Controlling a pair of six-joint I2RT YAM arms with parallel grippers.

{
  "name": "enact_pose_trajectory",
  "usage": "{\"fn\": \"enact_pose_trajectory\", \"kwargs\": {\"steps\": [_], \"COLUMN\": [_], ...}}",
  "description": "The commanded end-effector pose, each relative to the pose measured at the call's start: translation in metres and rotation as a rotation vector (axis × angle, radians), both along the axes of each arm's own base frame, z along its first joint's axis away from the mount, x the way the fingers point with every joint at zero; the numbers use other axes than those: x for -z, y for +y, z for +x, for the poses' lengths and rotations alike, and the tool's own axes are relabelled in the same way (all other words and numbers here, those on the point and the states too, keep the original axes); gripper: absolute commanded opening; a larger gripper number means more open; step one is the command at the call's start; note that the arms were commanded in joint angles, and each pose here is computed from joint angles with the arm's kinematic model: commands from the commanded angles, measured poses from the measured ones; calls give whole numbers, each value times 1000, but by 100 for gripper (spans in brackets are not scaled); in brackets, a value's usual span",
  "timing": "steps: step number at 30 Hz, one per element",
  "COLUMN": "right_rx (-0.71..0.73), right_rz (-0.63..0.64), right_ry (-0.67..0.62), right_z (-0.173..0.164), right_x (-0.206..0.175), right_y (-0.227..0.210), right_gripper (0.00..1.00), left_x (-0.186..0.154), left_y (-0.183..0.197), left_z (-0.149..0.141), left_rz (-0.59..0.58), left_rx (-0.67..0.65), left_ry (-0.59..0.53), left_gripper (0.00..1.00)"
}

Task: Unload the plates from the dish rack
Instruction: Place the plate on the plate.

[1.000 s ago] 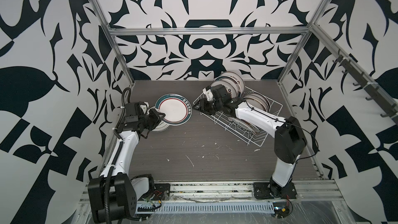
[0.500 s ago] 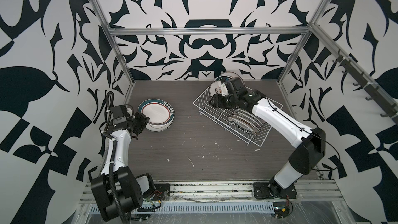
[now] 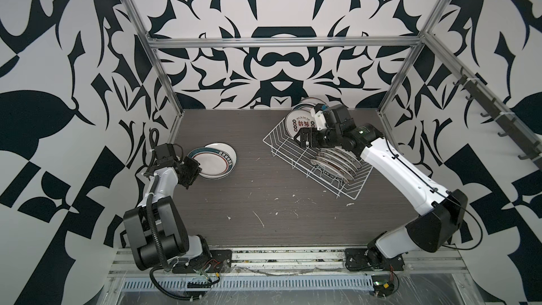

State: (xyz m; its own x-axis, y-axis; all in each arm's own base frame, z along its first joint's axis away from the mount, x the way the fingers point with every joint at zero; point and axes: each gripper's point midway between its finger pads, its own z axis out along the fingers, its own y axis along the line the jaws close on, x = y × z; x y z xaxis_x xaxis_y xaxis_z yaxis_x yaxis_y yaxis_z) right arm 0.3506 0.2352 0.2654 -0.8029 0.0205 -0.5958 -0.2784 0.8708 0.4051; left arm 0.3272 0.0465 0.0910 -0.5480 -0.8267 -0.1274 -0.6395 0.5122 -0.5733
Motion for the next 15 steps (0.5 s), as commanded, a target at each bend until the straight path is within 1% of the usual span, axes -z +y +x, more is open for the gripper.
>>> {"fn": "enact_pose_trajectory", "kwargs": {"steps": [1,3,9,14,15], "right_rx": [-7,1,28,57,57], "right_rz": [9,7,-10,44,53], "right_ry": [-42,-49,-85,-109,-113], "right_z": [-3,-2,1,4,3], "right_x": [-13,-15,-22,-31,-33], "right_y": [-6,-9,-18,-22,-23], "right_gripper": [99,99,100,99,100], "left_x": [-9,-4,13,21,23], "left_y": [8,9,11,12,13], "left_z": [15,16,20,19,18], "left_rz": [21,22,4,3,5], "left_rx": [-19,-15,-23,-26,-29], "left_ry": [-40,-31,7,33,39], "left_gripper": [1,2,13,24,25]}}
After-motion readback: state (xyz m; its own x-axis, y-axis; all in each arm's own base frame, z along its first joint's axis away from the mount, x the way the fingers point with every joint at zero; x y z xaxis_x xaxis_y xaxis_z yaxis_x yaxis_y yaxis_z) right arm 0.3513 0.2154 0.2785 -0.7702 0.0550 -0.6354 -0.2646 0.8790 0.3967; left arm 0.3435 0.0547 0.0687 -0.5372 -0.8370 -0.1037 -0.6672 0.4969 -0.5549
